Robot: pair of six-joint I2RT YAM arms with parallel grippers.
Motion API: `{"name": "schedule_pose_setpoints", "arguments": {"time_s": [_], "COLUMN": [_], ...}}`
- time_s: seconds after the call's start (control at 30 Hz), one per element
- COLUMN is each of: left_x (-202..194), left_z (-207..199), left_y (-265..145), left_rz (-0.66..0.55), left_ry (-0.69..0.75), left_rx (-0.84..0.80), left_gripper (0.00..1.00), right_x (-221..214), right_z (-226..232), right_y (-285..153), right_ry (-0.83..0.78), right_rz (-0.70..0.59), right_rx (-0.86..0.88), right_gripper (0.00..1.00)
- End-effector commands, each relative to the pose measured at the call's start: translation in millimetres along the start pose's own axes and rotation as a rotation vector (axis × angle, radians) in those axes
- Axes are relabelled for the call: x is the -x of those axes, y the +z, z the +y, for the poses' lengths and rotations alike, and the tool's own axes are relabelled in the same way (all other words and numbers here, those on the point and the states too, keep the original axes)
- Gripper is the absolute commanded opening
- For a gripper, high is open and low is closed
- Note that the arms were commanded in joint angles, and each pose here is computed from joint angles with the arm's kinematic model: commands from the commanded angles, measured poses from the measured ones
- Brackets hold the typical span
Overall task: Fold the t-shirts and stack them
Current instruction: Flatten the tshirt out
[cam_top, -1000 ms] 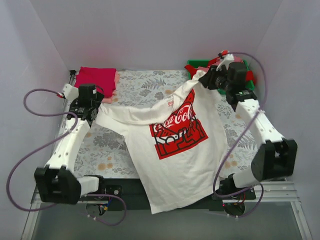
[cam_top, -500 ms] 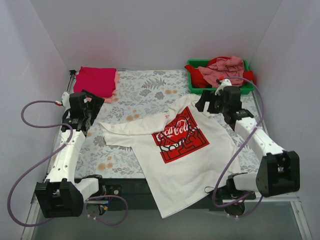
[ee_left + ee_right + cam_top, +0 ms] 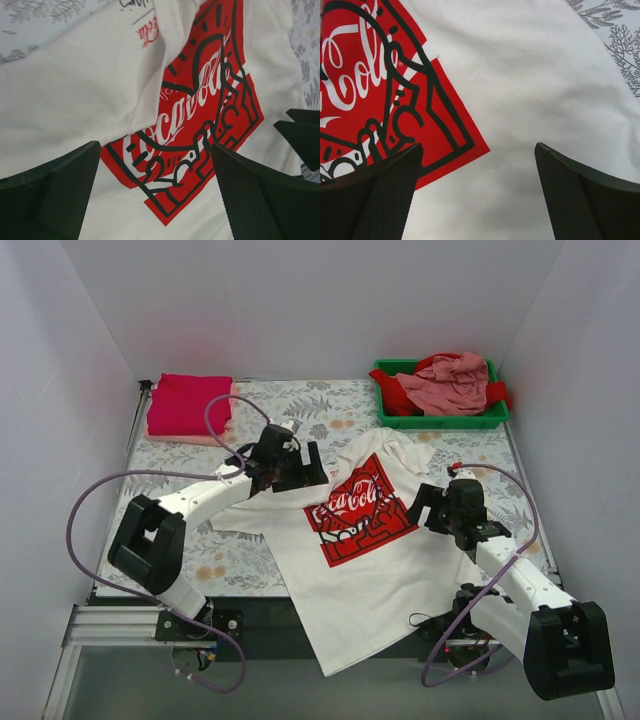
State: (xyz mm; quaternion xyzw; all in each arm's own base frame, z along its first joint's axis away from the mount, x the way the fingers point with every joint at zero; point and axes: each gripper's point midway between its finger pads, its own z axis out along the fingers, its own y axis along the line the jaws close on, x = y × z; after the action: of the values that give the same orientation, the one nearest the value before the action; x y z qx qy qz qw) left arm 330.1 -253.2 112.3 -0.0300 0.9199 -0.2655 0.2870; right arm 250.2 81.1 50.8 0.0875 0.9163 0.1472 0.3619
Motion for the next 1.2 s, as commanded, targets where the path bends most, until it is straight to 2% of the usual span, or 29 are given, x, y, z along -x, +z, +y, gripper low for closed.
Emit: {"name": "schedule_pose_setpoints", "arguments": {"time_s": [0.0, 0.07, 0.17, 0.2, 0.3, 0.33, 0.43, 0.53, 0.57, 0.63, 0.67, 0.73, 1.03, 1.17], "left_x": [-0.5, -13.0, -18.0, -21.8, -23.5, -21.6, -15.4, -21.6, -25.1, -30.6, -34.3, -33.3, 26.3, 68.1], "left_z": [-30.1, -32.2, -33.4, -22.2, -11.7, 0.5, 8.6, 8.0, 10.4, 12.2, 16.3, 18.3, 12.3, 32.8], "left_y": [10.7, 26.6, 39.9, 51.3, 65.5, 66.3, 69.7, 73.7, 75.4, 78.1, 81.7, 82.4, 65.8, 67.2], "left_rz": [0.005, 0.046, 0.067, 0.075, 0.071, 0.063, 0.058, 0.084, 0.096, 0.119, 0.131, 0.131, -0.039, -0.069], "left_ry": [0.173, 0.205, 0.263, 0.294, 0.353, 0.358, 0.363, 0.37, 0.378, 0.387, 0.389, 0.384, 0.414, 0.382], "left_rx": [-0.067, -0.043, 0.017, 0.078, 0.197, 0.27, 0.339, 0.321, 0.321, 0.314, 0.324, 0.342, 0.431, 0.462], "left_gripper": [0.92, 0.92, 0.87, 0.81, 0.72, 0.64, 0.54, 0.45, 0.35, 0.3, 0.16, 0.01, 0.0, 0.0], "right_x": [-2.2, -15.3, -26.6, -28.8, -30.9, -30.9, -31.5, -33.4, -33.8, -35.5, -35.9, -37.9, -43.7, -47.4], "right_z": [-12.6, -18.7, -25.7, -27.2, -29.4, -30.6, -33.0, -35.6, -36.3, -37.8, -37.6, -39.3, -43.6, -45.6], "right_y": [0.9, 2.6, 4.3, 4.3, 4.6, 4.2, 4.3, 4.8, 5.0, 5.4, 5.5, 5.9, 8.0, 8.4], "right_ry": [0.045, 0.054, 0.069, 0.071, 0.072, 0.073, 0.073, 0.074, 0.075, 0.074, 0.076, 0.077, 0.07, 0.057], "right_rz": [-0.02, 0.017, 0.046, 0.051, 0.057, 0.056, 0.055, 0.063, 0.066, 0.071, 0.073, 0.081, 0.11, 0.123], "right_rx": [-0.052, -0.063, -0.076, -0.079, -0.079, -0.082, -0.087, -0.095, -0.097, -0.099, -0.098, -0.103, -0.117, -0.121], "right_gripper": [0.98, 0.98, 0.98, 0.98, 0.98, 0.98, 0.98, 0.98, 0.98, 0.98, 0.99, 0.98, 0.98, 0.98]}}
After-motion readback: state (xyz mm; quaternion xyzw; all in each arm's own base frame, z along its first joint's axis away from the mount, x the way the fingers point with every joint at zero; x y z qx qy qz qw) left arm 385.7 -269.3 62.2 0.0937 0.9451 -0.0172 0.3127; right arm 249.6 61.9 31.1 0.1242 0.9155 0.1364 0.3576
